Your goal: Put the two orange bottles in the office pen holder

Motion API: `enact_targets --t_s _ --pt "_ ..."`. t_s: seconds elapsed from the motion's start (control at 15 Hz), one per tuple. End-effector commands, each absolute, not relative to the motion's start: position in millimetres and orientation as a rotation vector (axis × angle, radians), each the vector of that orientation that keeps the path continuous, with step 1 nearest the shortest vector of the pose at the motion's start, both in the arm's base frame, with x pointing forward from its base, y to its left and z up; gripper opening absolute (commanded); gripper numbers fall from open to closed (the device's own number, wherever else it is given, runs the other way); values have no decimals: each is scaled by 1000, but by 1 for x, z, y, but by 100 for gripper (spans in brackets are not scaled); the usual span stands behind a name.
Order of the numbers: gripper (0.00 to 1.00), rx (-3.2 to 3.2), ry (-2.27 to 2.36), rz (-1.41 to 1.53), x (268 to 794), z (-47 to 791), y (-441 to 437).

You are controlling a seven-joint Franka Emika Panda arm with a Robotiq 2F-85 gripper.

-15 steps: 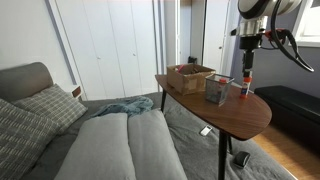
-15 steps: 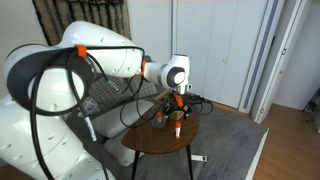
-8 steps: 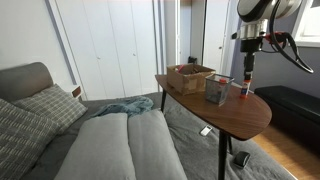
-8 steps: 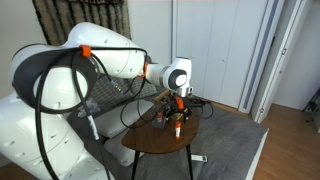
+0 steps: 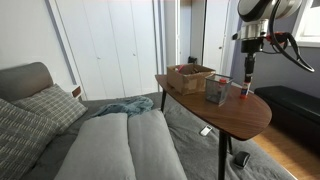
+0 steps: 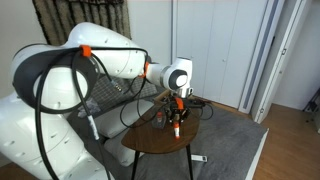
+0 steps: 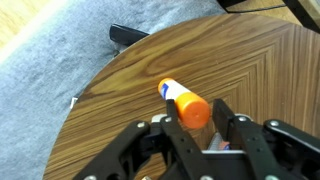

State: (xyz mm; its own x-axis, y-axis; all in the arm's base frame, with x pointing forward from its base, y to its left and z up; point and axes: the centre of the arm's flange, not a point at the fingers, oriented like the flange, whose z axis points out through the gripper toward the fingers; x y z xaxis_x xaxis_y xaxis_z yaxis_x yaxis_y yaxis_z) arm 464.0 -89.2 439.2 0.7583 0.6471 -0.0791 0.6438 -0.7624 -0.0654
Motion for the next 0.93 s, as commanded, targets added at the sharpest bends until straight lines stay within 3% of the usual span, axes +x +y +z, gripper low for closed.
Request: enact_targets --t_s 0.0,0.07,0.53,0.87 --pt "12 -2907 -1117 100 454 473 -81" --pt "6 -2912 -1141 76 451 488 -77" --pt "8 -2965 -1349 -178 427 589 -37" --pt "8 -2868 -1516 -338 413 616 5"
